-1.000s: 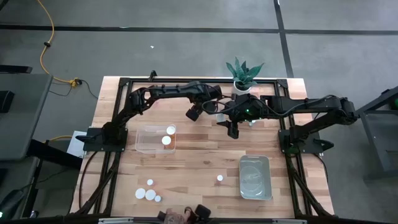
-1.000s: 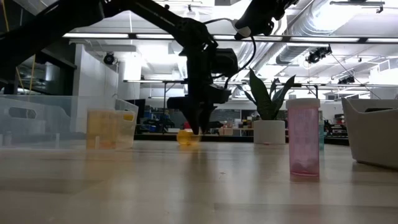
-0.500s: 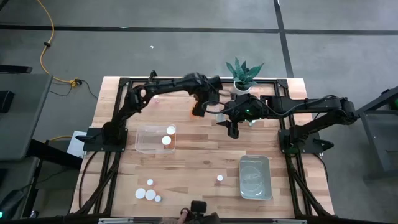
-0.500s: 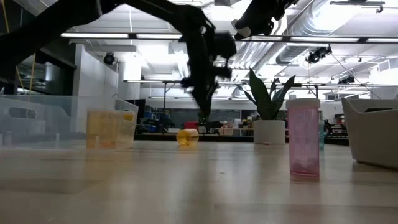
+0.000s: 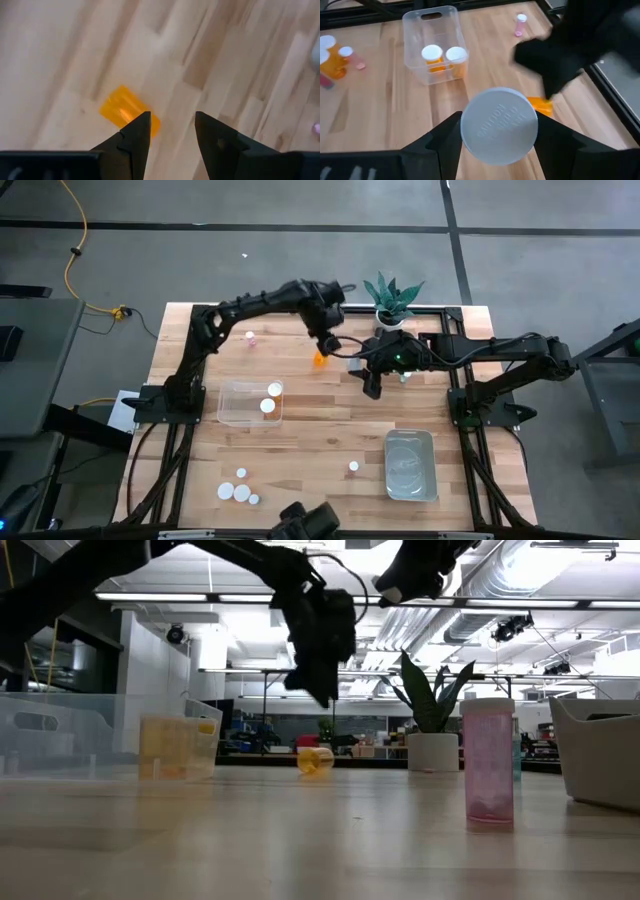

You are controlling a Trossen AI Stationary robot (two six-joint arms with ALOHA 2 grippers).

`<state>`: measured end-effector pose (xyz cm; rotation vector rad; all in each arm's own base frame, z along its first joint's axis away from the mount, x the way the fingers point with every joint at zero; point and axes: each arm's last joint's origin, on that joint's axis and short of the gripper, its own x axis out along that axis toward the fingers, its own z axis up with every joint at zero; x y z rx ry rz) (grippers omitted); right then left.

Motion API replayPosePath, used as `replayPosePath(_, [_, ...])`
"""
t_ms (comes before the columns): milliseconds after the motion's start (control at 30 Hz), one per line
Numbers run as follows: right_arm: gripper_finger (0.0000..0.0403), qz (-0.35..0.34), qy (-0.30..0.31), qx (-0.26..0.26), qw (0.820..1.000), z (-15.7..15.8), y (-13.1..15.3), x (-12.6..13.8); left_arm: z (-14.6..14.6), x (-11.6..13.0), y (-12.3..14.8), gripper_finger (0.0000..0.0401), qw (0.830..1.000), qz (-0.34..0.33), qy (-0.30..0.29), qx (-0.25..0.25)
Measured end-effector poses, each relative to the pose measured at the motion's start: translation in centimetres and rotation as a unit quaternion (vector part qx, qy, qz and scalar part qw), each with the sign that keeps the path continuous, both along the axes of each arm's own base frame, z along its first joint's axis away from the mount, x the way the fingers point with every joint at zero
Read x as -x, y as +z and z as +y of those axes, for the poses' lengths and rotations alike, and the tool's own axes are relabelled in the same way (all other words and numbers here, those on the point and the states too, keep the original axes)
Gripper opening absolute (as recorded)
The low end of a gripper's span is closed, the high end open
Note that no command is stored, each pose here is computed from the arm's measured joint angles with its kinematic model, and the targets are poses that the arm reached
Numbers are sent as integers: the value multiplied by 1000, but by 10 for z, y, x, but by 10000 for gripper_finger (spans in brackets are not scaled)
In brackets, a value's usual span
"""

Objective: Pick and place medicine bottles into bin by pill shape (circle, oval)
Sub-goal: Put the large orange pill bottle into the transparent bin

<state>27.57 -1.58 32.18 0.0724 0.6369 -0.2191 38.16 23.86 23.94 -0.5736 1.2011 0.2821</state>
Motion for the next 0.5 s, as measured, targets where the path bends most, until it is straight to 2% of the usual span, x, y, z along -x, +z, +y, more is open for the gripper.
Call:
replayPosePath(167, [195,-2,-16,-4,1000,-2,0,0,-15,-2,-29,168,999,29,33,17])
replayPosePath(300, [195,-2,-22,-4,1000,-5,0,0,-31,0,-32,195,999,23,36,8])
replayPosePath(367, [195,-2,-25,-3,1000,-7,0,0,-37,2,-25,210,998,7,53,-25])
replayPosePath(500, [195,-2,-34,-3,999,-12,0,1,-42,23,-4,236,987,-35,127,-93])
